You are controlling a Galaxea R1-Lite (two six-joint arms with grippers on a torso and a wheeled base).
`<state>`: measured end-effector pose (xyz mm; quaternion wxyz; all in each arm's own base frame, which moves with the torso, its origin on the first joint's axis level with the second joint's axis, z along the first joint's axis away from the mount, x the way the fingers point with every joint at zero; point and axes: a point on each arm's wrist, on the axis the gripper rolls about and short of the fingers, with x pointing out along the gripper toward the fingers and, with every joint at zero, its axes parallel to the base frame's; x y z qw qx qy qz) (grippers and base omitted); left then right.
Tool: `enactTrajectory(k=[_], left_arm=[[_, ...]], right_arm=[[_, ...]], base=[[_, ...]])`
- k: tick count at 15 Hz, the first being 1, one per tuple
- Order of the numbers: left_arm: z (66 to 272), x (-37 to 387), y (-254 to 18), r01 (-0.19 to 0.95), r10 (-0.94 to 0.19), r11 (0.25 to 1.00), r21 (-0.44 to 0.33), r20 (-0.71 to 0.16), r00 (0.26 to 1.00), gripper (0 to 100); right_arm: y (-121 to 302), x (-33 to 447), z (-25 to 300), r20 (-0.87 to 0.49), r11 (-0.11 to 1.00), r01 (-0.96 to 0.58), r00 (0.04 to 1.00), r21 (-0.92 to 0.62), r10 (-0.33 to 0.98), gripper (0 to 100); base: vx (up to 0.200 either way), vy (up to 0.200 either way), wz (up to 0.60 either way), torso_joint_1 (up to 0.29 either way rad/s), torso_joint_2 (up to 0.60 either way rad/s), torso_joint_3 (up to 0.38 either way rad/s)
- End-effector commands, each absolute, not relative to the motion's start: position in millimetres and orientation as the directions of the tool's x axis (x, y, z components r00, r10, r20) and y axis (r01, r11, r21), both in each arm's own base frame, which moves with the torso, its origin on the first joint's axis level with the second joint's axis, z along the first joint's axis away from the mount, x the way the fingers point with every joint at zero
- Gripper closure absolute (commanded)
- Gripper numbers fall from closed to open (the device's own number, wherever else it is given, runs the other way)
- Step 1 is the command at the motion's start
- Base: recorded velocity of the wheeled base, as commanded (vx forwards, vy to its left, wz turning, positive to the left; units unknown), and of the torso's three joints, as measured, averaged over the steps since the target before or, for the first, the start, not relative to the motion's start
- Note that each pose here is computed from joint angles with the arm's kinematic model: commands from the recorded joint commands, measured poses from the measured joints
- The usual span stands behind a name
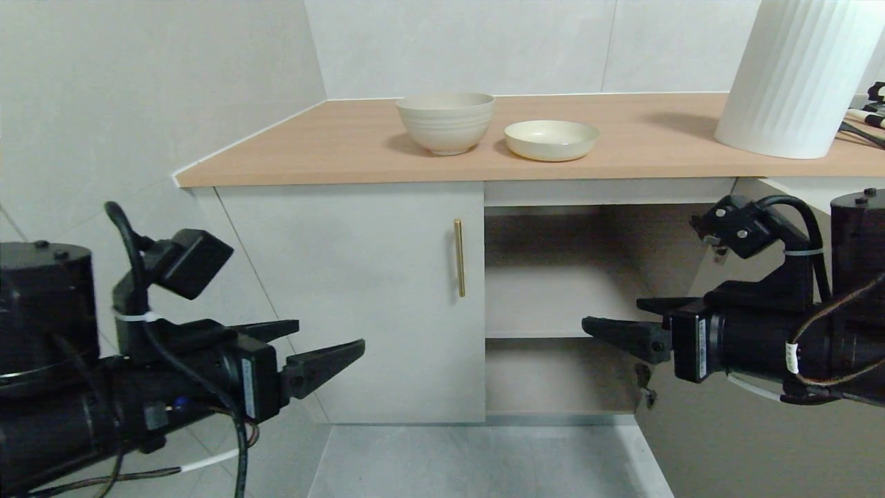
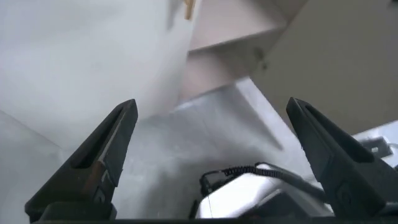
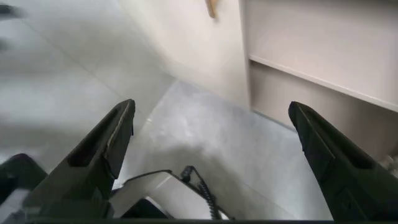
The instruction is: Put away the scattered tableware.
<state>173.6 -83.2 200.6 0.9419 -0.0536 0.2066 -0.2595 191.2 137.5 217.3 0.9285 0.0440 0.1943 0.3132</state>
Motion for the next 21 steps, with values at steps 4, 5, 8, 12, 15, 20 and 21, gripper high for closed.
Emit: enactTrajectory(k=[4, 5, 8, 12, 15, 20, 21], left_arm=[[229, 158, -74, 0.465, -0.514, 0.855, -0.229, -0.255, 0.819, 0], [229, 158, -74, 0.466, -0.515, 0.855, -0.229, -0.255, 0.818, 0], [230, 157, -73, 0.466, -0.514, 0.855, -0.228, -0.252, 0.820, 0], [230, 158, -74, 0.466, -0.515, 0.854, -0.229, -0.254, 0.819, 0], [229, 160, -74, 0.465, -0.514, 0.855, -0.230, -0.261, 0.817, 0], [229, 158, -74, 0.472, -0.521, 0.851, -0.231, -0.258, 0.814, 0], [229, 158, -74, 0.473, -0.522, 0.850, -0.232, -0.258, 0.813, 0]], right_arm=[[135, 190, 215, -0.338, 0.810, -0.568, 0.740, 0.149, 0.581, 0], [134, 189, 213, -0.341, 0.810, -0.570, 0.741, 0.136, 0.578, 0], [133, 188, 215, -0.332, 0.809, -0.572, 0.743, 0.136, 0.581, 0], [130, 184, 219, -0.315, 0.807, -0.575, 0.748, 0.135, 0.585, 0], [130, 184, 220, -0.312, 0.806, -0.576, 0.747, 0.135, 0.587, 0], [130, 183, 218, -0.317, 0.801, -0.582, 0.740, 0.138, 0.593, 0], [130, 183, 218, -0.316, 0.801, -0.583, 0.741, 0.138, 0.593, 0]], base=[[0.000, 0.000, 0.00, 0.000, 0.00, 0.000], [0.000, 0.000, 0.00, 0.000, 0.00, 0.000], [0.133, 0.000, 0.00, 0.000, 0.00, 0.000], [0.200, 0.000, 0.00, 0.006, 0.00, 0.000], [0.200, 0.000, 0.00, -0.001, 0.00, 0.002], [0.120, 0.000, 0.00, 0.000, 0.00, 0.001], [0.000, 0.000, 0.00, 0.000, 0.00, 0.000]])
